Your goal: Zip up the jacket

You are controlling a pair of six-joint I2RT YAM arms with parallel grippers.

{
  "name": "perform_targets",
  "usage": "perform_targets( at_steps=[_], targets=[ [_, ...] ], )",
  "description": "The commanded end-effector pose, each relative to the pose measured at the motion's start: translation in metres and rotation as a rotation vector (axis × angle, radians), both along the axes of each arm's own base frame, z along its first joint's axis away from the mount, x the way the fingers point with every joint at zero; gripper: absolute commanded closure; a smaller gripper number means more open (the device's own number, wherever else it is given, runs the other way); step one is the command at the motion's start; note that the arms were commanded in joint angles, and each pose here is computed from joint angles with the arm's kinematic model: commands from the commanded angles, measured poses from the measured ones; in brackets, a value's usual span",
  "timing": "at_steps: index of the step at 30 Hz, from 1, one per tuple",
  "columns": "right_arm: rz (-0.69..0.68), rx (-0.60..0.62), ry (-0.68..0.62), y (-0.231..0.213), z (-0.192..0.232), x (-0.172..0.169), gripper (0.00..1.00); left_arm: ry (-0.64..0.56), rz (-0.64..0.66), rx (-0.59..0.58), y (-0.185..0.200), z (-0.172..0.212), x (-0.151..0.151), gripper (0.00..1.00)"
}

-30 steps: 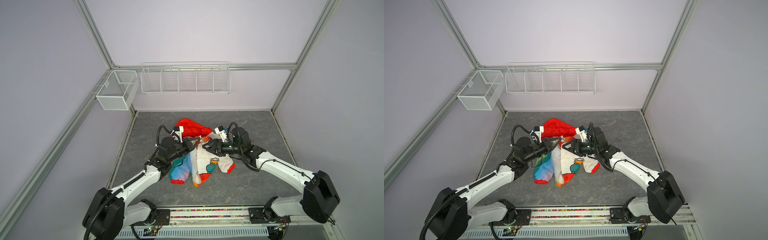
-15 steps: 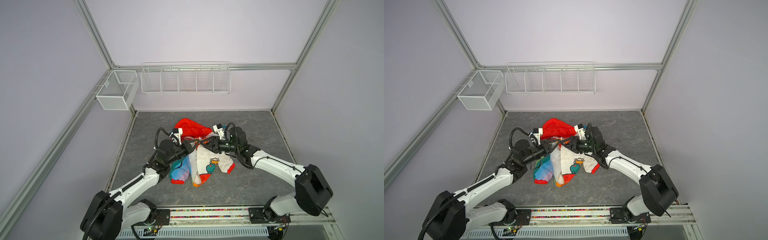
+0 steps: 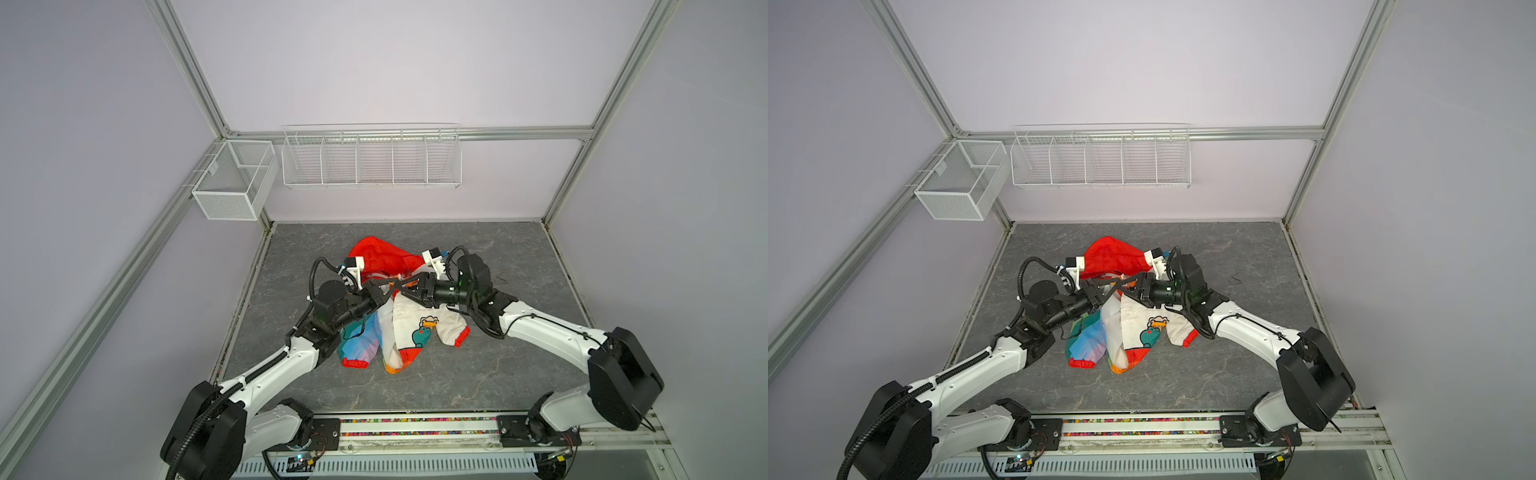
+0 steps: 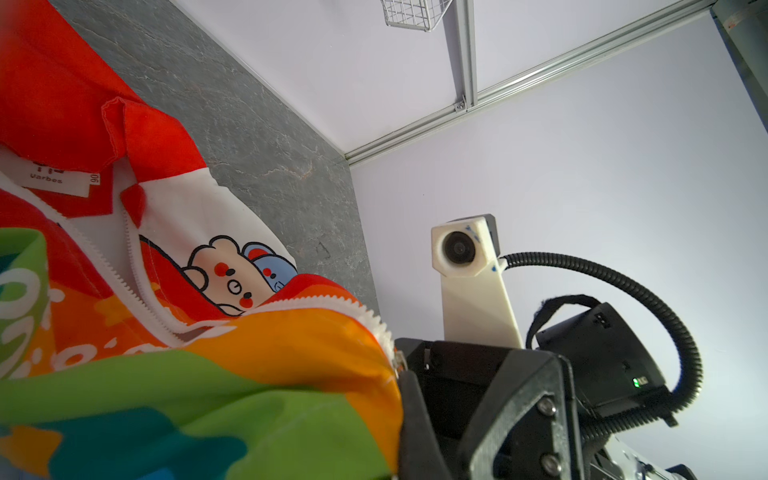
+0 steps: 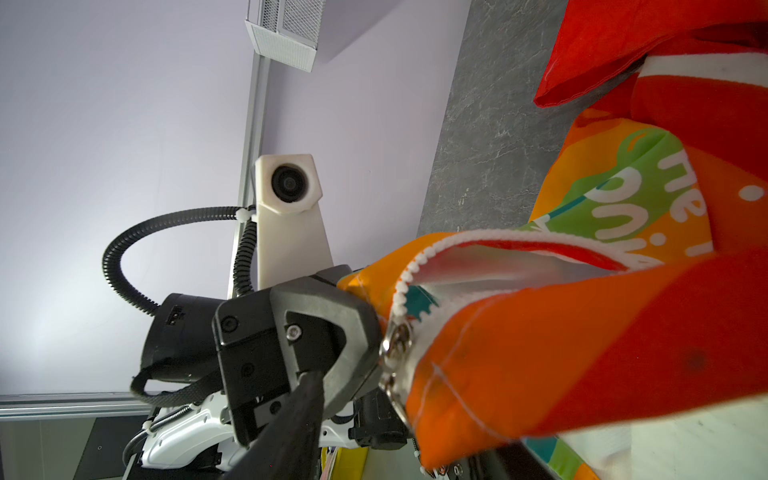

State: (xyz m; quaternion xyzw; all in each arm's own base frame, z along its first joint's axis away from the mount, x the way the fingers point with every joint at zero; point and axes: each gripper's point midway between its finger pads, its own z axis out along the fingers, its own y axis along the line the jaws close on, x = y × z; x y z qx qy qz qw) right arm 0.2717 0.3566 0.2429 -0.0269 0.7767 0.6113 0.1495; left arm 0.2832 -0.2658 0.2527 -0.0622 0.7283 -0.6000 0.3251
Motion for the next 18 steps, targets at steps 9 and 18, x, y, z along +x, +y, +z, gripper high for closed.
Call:
perform_targets(
  at_steps=[9,18],
  targets=[
    [0.025,0.032,0.017,0.0077,0.0045,-0.0089,0.64,-0.004,0.009,-0.024,0.0014,0.0004,0.0027,1.00],
    [0.027,0.031,0.032,0.0088,0.0052,-0.0101,0.64,-0.007,0.010,-0.027,0.0014,0.0001,0.0024,1.00]
  ],
)
